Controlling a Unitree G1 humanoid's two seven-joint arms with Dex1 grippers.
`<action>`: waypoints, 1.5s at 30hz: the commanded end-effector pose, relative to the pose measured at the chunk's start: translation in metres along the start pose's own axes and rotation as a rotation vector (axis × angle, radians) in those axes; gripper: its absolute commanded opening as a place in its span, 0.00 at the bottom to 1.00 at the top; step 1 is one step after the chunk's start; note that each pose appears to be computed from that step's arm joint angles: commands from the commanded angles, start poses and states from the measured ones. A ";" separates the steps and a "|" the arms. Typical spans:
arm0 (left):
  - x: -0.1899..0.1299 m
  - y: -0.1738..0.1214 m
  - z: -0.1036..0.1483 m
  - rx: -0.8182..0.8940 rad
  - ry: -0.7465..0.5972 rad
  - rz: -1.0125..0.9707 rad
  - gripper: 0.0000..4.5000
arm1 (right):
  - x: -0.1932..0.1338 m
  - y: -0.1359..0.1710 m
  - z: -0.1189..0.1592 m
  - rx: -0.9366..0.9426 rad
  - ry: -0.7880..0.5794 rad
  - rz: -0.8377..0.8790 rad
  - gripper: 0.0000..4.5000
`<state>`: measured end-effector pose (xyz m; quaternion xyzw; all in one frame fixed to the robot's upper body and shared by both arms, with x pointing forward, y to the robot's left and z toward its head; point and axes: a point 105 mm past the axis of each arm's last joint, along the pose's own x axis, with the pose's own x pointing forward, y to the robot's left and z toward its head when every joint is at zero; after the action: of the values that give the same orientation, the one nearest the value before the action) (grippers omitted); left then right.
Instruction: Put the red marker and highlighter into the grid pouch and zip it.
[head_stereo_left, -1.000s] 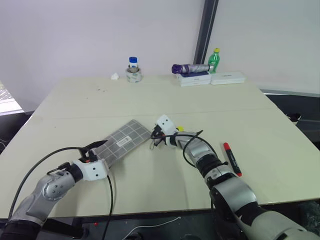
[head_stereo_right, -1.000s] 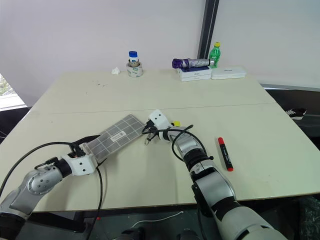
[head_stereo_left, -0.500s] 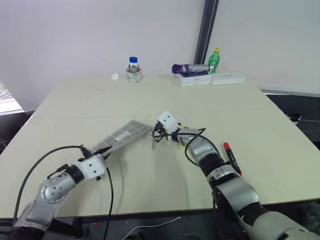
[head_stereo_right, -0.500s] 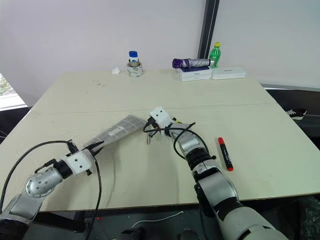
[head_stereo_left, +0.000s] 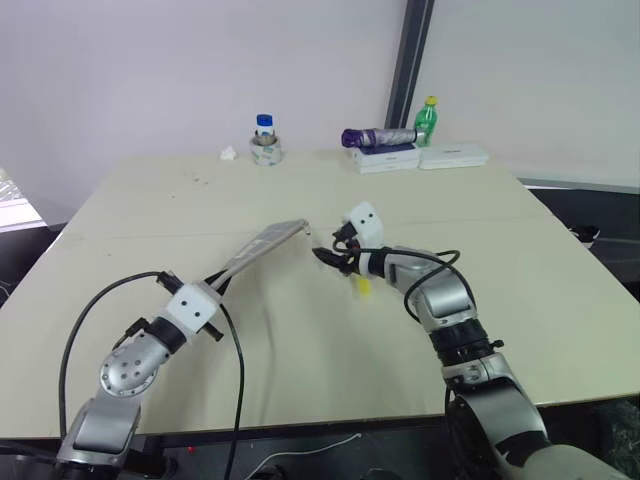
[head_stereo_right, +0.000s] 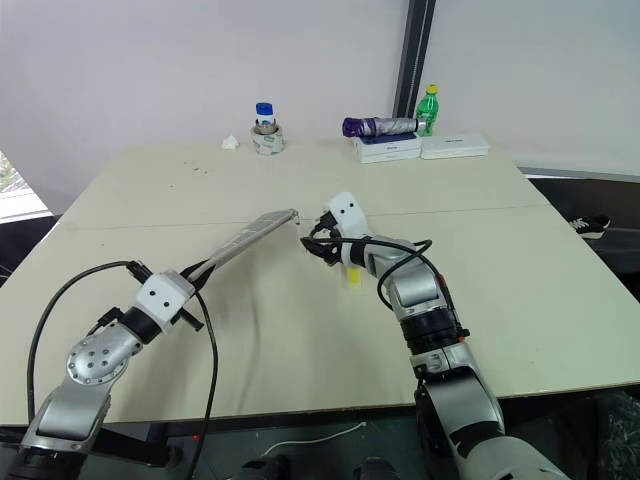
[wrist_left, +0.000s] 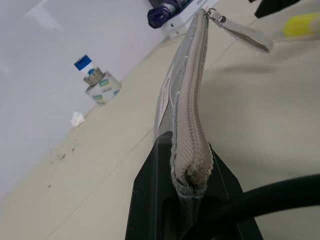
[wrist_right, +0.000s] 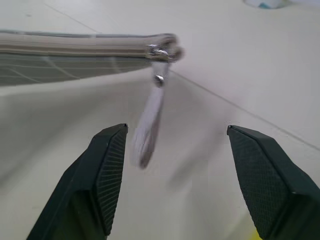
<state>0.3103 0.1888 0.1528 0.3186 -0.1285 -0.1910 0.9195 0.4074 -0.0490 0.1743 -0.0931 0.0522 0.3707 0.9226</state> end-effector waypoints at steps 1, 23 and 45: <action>0.002 0.002 0.016 0.007 -0.055 0.010 0.00 | 0.001 0.002 0.015 -0.014 -0.049 -0.014 0.74; 0.001 -0.009 0.020 0.000 -0.067 -0.043 0.00 | 0.013 0.004 0.023 -0.068 -0.074 -0.010 0.09; 0.022 -0.036 0.022 0.035 -0.051 -0.009 0.00 | -0.018 0.138 0.030 -0.426 -0.099 0.504 0.01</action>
<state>0.3101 0.1445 0.1439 0.3261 -0.1448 -0.2104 0.9102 0.3245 0.0270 0.1682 -0.2453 -0.0023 0.5530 0.7962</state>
